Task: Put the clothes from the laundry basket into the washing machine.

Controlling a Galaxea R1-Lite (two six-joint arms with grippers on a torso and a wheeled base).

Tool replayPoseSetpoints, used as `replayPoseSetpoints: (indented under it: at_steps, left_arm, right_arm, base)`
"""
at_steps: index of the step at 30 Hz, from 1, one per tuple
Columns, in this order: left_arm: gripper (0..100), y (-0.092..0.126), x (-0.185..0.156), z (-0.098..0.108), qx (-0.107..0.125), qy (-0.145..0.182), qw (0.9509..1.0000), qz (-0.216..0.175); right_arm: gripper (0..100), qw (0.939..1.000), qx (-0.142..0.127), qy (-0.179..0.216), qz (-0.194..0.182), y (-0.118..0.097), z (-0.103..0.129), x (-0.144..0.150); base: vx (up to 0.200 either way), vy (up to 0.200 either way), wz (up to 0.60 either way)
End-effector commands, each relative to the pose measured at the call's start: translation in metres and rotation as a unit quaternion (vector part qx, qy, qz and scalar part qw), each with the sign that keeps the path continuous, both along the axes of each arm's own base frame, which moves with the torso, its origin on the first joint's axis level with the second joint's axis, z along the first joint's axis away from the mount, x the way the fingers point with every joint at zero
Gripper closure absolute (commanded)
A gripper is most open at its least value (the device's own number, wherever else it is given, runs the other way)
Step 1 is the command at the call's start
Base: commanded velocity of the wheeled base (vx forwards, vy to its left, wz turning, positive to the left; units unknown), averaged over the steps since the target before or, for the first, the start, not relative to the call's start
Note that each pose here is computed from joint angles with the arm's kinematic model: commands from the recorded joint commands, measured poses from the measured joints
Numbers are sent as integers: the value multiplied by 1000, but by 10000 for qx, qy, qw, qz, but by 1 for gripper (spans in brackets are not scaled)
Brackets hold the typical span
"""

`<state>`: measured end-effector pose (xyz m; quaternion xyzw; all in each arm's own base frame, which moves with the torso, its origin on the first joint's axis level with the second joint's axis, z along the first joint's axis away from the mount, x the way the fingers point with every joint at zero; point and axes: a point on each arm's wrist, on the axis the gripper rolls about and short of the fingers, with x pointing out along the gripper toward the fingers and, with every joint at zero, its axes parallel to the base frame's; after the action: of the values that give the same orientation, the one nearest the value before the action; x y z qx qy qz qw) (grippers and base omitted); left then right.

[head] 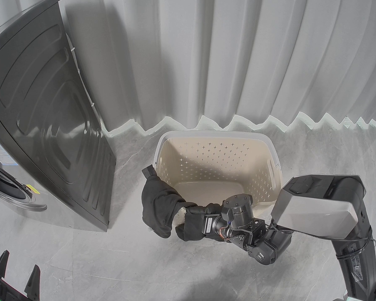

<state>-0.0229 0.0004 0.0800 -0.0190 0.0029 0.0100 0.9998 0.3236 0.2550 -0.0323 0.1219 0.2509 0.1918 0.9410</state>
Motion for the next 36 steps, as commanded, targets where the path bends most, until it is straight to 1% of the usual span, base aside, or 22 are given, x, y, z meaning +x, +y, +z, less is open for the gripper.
replayPoseSetpoints:
  at_steps: [1, 5, 7, 11, 12, 13, 18, 20, 21, 23, 24, 27, 29, 31, 33, 35, 36]
  left_arm:
    - [0, 0, 0, -5, -1, 0, 10000, 1]
    - [0, 0, 0, -5, -1, 0, 10000, 1]
    - [0, 0, 0, -5, -1, 0, 10000, 1]
    - [0, 0, 0, -5, -1, 0, 10000, 1]
    - [0, 0, 0, -5, -1, 0, 10000, 1]
    - [0, 0, 0, -5, -1, 0, 10000, 1]
    - [0, 0, 0, -5, -1, 0, 10000, 1]
    - [0, 0, 0, -5, -1, 0, 10000, 1]
    - [0, 0, 0, -5, -1, 0, 10000, 1]
    - [0, 0, 0, -5, -1, 0, 10000, 1]
    - [0, 0, 0, -5, -1, 0, 10000, 1]
    - [0, 0, 0, -5, -1, 0, 10000, 1]
    - [0, 0, 0, -5, -1, 0, 10000, 1]
    - [0, 0, 0, -5, -1, 0, 10000, 1]
    - [0, 0, 0, -5, -1, 0, 10000, 1]
    - [0, 0, 0, -5, 6, 0, 10000, 1]
    - [0, 0, 0, -5, -1, 0, 10000, 1]
  right_arm:
    - [100, 10000, 65, 42, -9, 1, 2, -3]
    - [100, 9999, 52, 112, -3, -1, 2, -8]
    - [100, 9999, 71, 88, 36, -3, 10, -15]
    - [100, 9997, 191, -77, 90, -11, 37, -30]
    - [100, 9997, 196, -83, 91, -12, 38, -32]
    - [100, 9995, 247, -175, 116, -18, 54, -40]
    - [100, 9979, 432, -432, 190, -36, 95, -66]
    - [100, 9972, 503, -512, 229, -40, 107, -75]
    - [100, 9961, 579, -606, 286, -44, 119, -85]
    - [100, 9953, 616, -661, 337, -47, 125, -92]
    - [100, 9934, 661, -824, 442, -53, 139, -104]
    - [100, 9889, 763, -1119, 618, -63, 160, -124]
    - [100, 9848, 800, -1360, 730, -72, 174, -137]
    - [100, 9813, 810, -1564, 773, -81, 183, -145]
    - [100, 9771, 896, -1748, 822, -88, 191, -151]
    - [100, 9705, 1044, -1982, 891, -96, 205, -157]
    - [100, 9686, 1012, -2082, 913, -98, 209, -159]
  base:
    - [0, 0, 0]
    - [0, 0, 0]
    - [0, 0, 0]
    - [0, 0, 0]
    - [0, 0, 0]
    - [0, 0, 0]
    - [0, 0, 0]
    - [0, 0, 0]
    - [0, 0, 0]
    - [0, 0, 0]
    - [0, 0, 0]
    - [0, 0, 0]
    - [0, 0, 0]
    - [0, 0, 0]
    - [0, 0, 0]
    - [0, 0, 0]
    - [0, 0, 0]
